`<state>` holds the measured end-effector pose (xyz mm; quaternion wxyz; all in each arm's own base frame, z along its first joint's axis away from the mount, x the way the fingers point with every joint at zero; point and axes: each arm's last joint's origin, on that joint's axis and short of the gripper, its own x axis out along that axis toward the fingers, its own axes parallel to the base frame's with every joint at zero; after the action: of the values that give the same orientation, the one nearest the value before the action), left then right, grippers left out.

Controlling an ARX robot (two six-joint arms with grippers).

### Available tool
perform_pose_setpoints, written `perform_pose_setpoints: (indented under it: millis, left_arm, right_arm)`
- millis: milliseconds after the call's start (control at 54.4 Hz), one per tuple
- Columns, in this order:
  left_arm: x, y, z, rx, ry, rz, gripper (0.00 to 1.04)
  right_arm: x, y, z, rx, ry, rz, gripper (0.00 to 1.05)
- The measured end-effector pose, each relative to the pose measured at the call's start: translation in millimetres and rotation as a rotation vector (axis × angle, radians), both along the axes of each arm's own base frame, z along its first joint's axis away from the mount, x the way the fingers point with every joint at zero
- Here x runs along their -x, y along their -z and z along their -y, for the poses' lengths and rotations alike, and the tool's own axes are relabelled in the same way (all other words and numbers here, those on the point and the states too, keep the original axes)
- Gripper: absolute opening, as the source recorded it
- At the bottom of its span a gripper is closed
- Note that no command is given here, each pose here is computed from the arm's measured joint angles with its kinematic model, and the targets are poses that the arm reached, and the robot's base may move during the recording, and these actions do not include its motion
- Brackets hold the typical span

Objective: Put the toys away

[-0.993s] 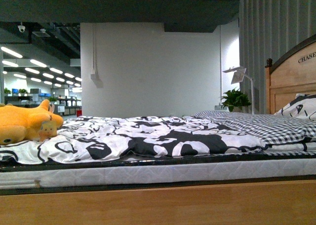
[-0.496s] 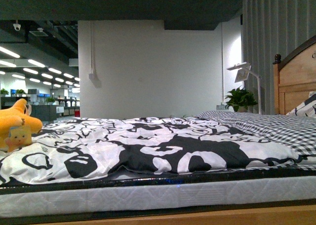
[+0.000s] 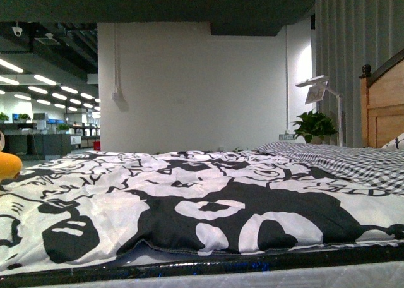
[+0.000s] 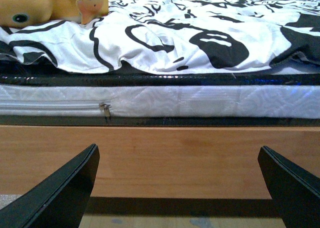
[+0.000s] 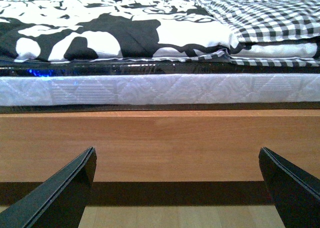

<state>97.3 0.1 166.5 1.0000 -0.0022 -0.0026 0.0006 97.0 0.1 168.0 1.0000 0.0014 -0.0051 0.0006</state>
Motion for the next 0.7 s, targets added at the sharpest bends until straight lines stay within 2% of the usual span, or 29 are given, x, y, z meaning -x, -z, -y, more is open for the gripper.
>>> perform_pose_setpoints:
  millis: [699]
  left_arm:
    - [0.0, 0.0, 0.1, 0.000, 0.002, 0.000, 0.98]
  right_arm:
    - [0.0, 0.0, 0.1, 0.000, 0.004, 0.000, 0.98]
